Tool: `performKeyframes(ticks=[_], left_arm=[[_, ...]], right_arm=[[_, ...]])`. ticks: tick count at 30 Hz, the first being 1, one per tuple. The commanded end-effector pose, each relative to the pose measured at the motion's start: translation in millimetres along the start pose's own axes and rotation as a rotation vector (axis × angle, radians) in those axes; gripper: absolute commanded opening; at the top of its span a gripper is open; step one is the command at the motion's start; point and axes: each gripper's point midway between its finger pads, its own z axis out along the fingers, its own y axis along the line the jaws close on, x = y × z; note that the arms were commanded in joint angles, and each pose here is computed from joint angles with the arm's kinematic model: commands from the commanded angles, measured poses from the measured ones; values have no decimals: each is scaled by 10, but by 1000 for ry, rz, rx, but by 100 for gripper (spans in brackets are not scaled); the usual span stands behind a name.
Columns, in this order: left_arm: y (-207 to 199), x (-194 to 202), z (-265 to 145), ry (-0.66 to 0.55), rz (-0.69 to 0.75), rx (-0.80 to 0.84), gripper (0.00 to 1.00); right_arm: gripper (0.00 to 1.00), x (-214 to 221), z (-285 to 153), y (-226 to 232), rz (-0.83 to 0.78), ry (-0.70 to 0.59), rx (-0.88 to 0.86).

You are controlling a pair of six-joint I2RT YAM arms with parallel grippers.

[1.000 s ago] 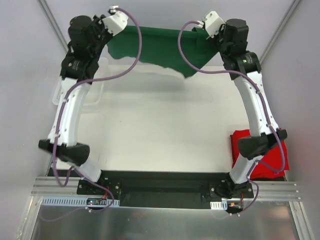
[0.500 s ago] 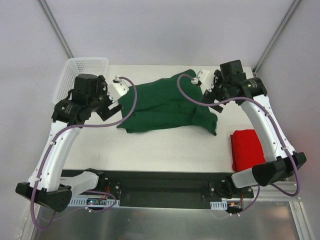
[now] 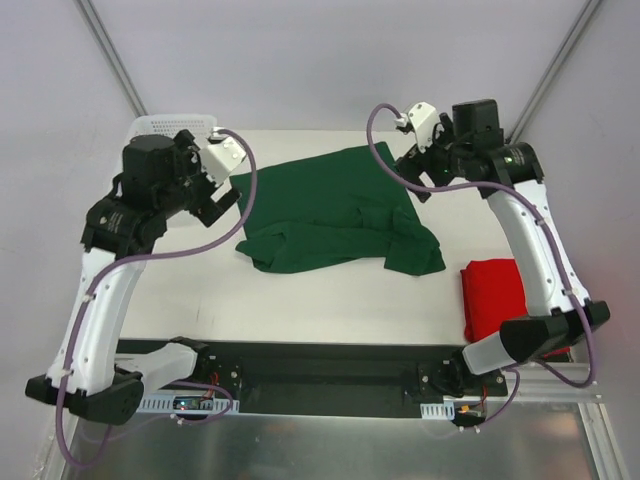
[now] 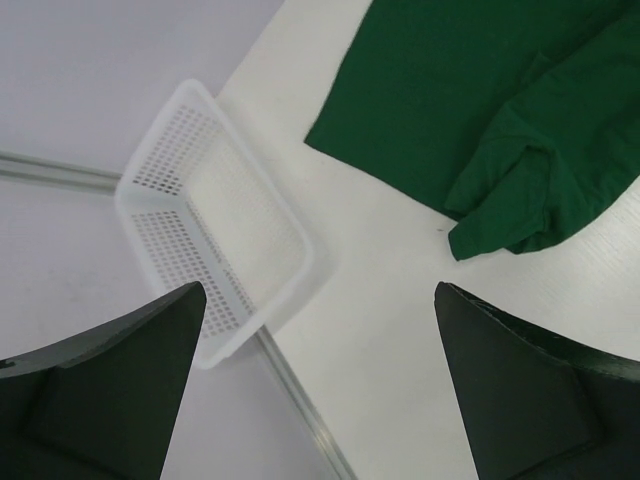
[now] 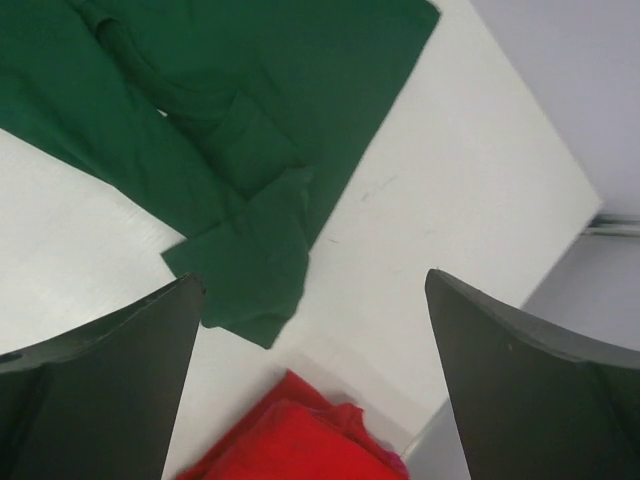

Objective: Fold and stack the t-shirts

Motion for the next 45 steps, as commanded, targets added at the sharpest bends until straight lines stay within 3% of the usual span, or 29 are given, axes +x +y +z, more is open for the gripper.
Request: performKeyframes(ticks=[1,6,10,19,25,35,42,45], left_arm=[[-197,176,609,81,-135,91,99],[-348,332,1172,148,-289,207,99],[-448,468,1577,198,-368,275,100],[-889,792,2011,298,-536,455,99],[-1045,982,2048,355,-555,486,99],[-1171,1016,1876,364,-579,514,99],[-1193,1080,1683,367,-551,491,99],[-1172,1059,1576,350,-534,476,99]], right_arm=[[99,202,649,243,190,88,-142],[92,444,1105,406,260,194,-232],[89,551,1417,391,254,204,-220],[83,959,1935,655,209,296,-328],[73,1169,2186,757,90,370,-319],[71,892,2435,733,-112,314,-262],[49,908,2618,818,-201,352,-259],[49,953,2686,857,-211,364,-269]])
